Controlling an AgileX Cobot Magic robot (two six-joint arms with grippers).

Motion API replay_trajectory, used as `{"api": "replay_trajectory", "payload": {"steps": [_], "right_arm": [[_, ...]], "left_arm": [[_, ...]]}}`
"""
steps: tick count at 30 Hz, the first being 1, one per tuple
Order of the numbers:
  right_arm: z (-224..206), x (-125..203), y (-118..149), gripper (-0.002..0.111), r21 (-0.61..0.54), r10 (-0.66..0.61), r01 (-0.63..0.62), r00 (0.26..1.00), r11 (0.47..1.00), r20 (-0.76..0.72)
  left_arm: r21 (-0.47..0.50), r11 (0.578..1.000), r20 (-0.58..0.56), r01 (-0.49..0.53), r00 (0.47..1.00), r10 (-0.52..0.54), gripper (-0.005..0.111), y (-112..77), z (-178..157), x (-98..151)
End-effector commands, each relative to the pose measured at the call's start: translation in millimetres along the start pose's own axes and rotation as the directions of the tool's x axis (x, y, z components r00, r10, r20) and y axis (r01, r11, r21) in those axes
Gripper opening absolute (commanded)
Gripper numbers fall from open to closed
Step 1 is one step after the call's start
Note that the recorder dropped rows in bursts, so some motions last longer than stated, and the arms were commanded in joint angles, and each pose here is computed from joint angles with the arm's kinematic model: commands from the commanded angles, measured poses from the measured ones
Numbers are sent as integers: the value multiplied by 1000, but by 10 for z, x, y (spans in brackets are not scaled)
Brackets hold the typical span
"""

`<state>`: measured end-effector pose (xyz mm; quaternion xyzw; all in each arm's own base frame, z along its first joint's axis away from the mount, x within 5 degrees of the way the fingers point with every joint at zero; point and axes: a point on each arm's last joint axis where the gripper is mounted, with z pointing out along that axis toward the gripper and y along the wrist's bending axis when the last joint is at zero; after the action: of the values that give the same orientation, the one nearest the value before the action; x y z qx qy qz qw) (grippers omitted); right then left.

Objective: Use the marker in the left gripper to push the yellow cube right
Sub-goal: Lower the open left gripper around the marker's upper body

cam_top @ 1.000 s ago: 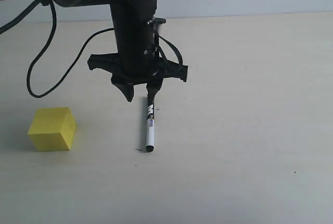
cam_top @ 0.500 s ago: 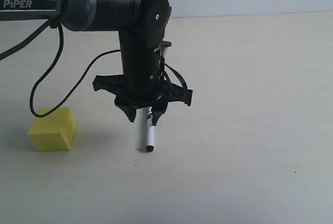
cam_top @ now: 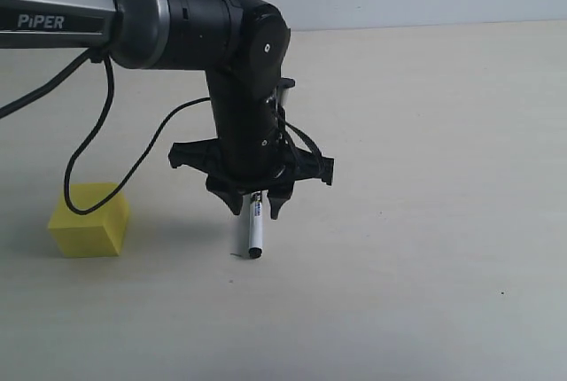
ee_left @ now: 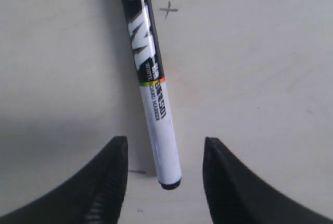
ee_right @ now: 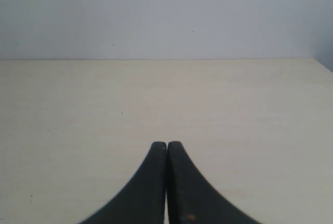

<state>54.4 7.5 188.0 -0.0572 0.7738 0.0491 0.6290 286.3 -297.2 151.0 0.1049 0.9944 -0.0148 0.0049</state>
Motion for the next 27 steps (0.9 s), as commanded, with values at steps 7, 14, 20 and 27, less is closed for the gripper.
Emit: {"api": "replay_trajectory", "payload": {"steps": [7,14,20,27], "right_arm": [[-1,4,1,0,-2,-1,1,1000,1000,11],[-1,4,1,0,-2,-1,1,1000,1000,11],[-1,4,1,0,-2,-1,1,1000,1000,11],[-1,4,1,0,-2,-1,1,1000,1000,11]], "left_arm": [[-10,1000,-24,11,1000,-12,46,-12,152,4],[-6,1000,-17,21,1000,-21,46,-17,168,-5],[-6,1000,-17,28,999,-28,46,-18,177,-7],[-7,1000,-13,26,1000,-26,46,-17,175,-10]]}}
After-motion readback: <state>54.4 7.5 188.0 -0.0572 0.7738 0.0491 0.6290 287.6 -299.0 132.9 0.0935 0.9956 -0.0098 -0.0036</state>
